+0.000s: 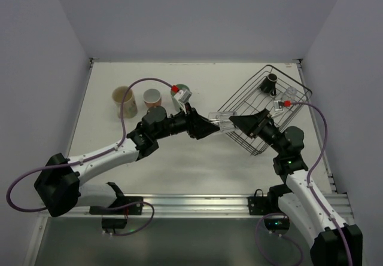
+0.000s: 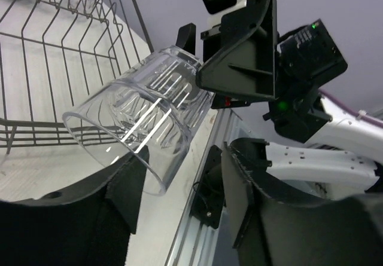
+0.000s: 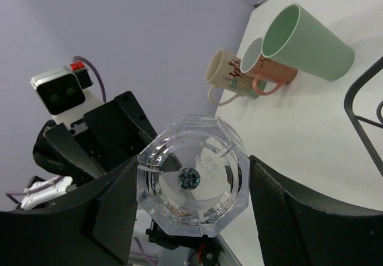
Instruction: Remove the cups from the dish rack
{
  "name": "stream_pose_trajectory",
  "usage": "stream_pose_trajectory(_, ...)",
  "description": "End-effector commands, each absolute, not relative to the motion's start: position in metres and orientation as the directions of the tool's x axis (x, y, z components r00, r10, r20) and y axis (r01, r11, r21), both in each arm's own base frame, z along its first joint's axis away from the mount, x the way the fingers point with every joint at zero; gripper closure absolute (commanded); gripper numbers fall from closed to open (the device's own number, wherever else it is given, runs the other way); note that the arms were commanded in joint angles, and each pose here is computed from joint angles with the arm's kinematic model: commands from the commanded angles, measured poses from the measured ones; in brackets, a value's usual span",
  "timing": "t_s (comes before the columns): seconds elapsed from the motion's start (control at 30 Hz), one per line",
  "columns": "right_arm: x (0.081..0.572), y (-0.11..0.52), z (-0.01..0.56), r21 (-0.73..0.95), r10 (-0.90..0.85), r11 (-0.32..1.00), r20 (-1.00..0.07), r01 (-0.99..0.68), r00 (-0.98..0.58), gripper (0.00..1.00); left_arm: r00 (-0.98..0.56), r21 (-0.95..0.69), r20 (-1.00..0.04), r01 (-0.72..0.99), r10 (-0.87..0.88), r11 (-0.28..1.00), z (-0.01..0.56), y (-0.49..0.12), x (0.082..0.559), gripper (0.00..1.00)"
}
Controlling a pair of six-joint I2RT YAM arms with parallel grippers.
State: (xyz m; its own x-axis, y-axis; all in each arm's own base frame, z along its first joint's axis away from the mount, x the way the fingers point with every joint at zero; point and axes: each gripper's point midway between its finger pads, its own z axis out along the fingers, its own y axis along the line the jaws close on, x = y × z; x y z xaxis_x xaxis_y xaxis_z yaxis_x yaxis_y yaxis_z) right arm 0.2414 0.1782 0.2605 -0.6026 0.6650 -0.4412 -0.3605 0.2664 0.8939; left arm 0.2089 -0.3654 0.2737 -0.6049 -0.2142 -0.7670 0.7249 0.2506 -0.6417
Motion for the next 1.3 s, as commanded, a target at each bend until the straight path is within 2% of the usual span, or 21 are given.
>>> stream_pose_trajectory(0.0,0.233,0.185,0.278,0.883,0.652,0.178,-0.437,-0.435,-0.620,0.58,-0.550,-0.610,-0.778,0.778,-0.302,0.154,0.313,-0.371,0.206,0.47)
stream_pose_trajectory(0.1,0.230,0.188,0.277,0.888,0.638,0.146,-0.422,-0.437,-0.644,0.58,-0.555,-0.618,-0.766,0.775,-0.325,0.132,0.314,-0.370,0.205,0.60)
stream_pose_trajectory(0.13,0.230,0.189,0.274,0.894,0.637,0.143,-0.412,-0.425,-0.651,0.58,-0.554,-0.621,-0.758,0.774,-0.344,0.120,0.319,-0.369,0.205,0.72)
stream_pose_trajectory(0.23,0.231,0.188,0.271,0.897,0.639,0.144,-0.407,-0.418,-0.653,0.58,-0.548,-0.619,-0.758,0.776,-0.354,0.123,0.321,-0.368,0.206,0.90)
stream_pose_trajectory(0.33,0.231,0.189,0.265,0.902,0.630,0.156,-0.405,-0.403,-0.662,0.52,-0.523,-0.605,-0.770,0.780,-0.364,0.158,0.325,-0.363,0.209,1.00)
stream_pose_trajectory(0.43,0.231,0.189,0.263,0.898,0.627,0.172,-0.417,-0.406,-0.658,0.28,-0.512,-0.598,-0.785,0.773,-0.349,0.213,0.323,-0.358,0.213,1.00)
stream_pose_trajectory(0.47,0.231,0.188,0.265,0.893,0.626,0.180,-0.427,-0.412,-0.652,0.17,-0.506,-0.594,-0.791,0.770,-0.345,0.233,0.322,-0.357,0.214,1.00)
stream_pose_trajectory(0.57,0.231,0.187,0.263,0.890,0.619,0.208,-0.441,-0.407,-0.650,0.02,-0.492,-0.575,-0.815,0.752,-0.305,0.322,0.316,-0.346,0.218,1.00)
stream_pose_trajectory(0.6,0.227,0.188,0.265,0.884,0.611,0.213,-0.453,-0.416,-0.649,0.01,-0.516,-0.575,-0.818,0.725,-0.255,0.379,0.300,-0.341,0.218,1.00)
stream_pose_trajectory(0.67,0.228,0.185,0.274,0.848,0.598,0.264,-0.517,-0.459,-0.612,0.01,-0.466,-0.526,-0.850,0.723,-0.245,0.448,0.309,-0.326,0.221,1.00)
stream_pose_trajectory(0.7,0.227,0.182,0.268,0.850,0.593,0.305,-0.522,-0.430,-0.613,0.01,-0.461,-0.511,-0.858,0.712,-0.228,0.482,0.307,-0.320,0.222,1.00)
stream_pose_trajectory(0.73,0.229,0.179,0.278,0.805,0.578,0.360,-0.589,-0.471,-0.565,0.01,-0.468,-0.483,-0.866,0.697,-0.173,0.531,0.298,-0.308,0.218,1.00)
stream_pose_trajectory(0.77,0.232,0.173,0.268,0.812,0.581,0.410,-0.584,-0.415,-0.567,0.01,-0.465,-0.466,-0.870,0.670,-0.163,0.578,0.299,-0.299,0.221,1.00)
stream_pose_trajectory(0.83,0.232,0.163,0.279,0.749,0.563,0.497,-0.663,-0.439,-0.493,0.01,-0.497,-0.419,-0.864,0.624,-0.078,0.660,0.282,-0.279,0.217,1.00)
stream_pose_trajectory(0.87,0.232,0.159,0.273,0.745,0.557,0.530,-0.666,-0.405,-0.496,0.01,-0.493,-0.396,-0.867,0.600,-0.068,0.695,0.287,-0.271,0.220,1.00)
stream_pose_trajectory(1.03,0.237,0.128,0.272,0.643,0.524,0.695,-0.759,-0.320,-0.387,0.01,-0.615,-0.240,-0.775,0.497,0.144,0.834,0.233,-0.234,0.215,1.00)
stream_pose_trajectory(1.27,0.237,0.127,0.255,0.637,0.503,0.711,-0.756,-0.297,-0.418,0.01,-0.692,0.112,-0.646,0.330,0.321,0.937,0.168,-0.168,0.229,1.00)
